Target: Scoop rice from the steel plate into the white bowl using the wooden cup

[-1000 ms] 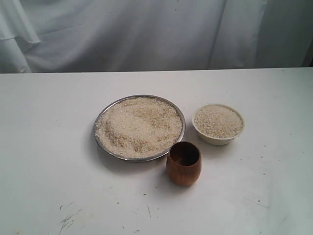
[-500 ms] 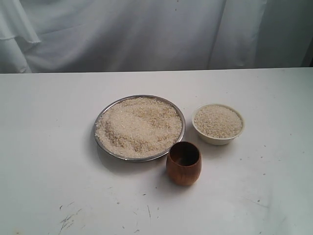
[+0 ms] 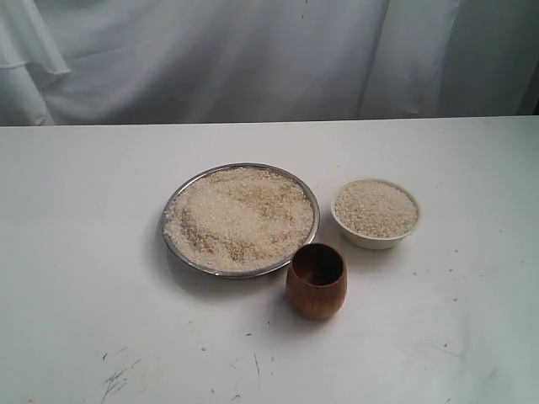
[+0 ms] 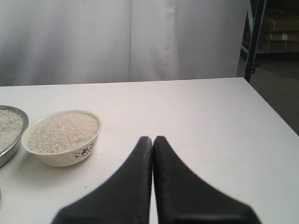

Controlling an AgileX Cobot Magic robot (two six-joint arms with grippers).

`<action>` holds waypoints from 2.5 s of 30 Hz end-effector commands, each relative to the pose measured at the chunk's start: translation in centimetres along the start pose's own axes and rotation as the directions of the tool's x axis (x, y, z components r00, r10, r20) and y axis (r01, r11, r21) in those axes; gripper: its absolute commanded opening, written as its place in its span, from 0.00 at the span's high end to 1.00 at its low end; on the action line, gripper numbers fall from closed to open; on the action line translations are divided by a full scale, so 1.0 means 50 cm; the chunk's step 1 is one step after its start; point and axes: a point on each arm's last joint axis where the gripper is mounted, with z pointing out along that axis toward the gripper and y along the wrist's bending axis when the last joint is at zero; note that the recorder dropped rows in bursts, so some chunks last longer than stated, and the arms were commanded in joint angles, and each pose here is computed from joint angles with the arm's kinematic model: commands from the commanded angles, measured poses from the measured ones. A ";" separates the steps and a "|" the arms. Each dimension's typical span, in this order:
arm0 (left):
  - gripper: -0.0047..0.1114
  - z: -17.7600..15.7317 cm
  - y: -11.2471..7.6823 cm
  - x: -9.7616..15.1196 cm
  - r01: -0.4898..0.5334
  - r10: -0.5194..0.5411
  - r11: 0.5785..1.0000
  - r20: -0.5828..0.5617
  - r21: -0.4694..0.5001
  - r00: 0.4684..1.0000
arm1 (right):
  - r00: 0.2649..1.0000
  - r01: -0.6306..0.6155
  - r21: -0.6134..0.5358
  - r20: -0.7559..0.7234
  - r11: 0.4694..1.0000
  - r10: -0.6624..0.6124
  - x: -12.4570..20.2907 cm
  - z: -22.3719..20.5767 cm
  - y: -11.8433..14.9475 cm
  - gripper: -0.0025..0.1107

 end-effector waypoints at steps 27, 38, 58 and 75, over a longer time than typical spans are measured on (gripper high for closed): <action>0.96 0.000 0.000 0.001 0.004 -0.004 1.000 0.007 0.002 1.000 | 0.996 0.015 0.014 -0.092 1.000 -0.014 0.031 -0.021 -0.003 0.98; 0.96 0.000 0.000 0.001 0.004 -0.004 1.000 0.007 0.002 1.000 | 0.996 0.015 0.014 -0.092 1.000 -0.014 0.031 -0.021 -0.003 0.98; 0.96 0.000 0.000 0.001 0.004 -0.004 1.000 0.007 0.002 1.000 | 0.996 0.015 0.014 -0.092 1.000 -0.014 0.031 -0.021 -0.003 0.98; 0.96 0.000 0.000 0.001 0.004 -0.004 1.000 0.007 0.002 1.000 | 0.996 -0.001 0.015 -0.091 1.000 0.003 0.031 -0.021 -0.003 0.98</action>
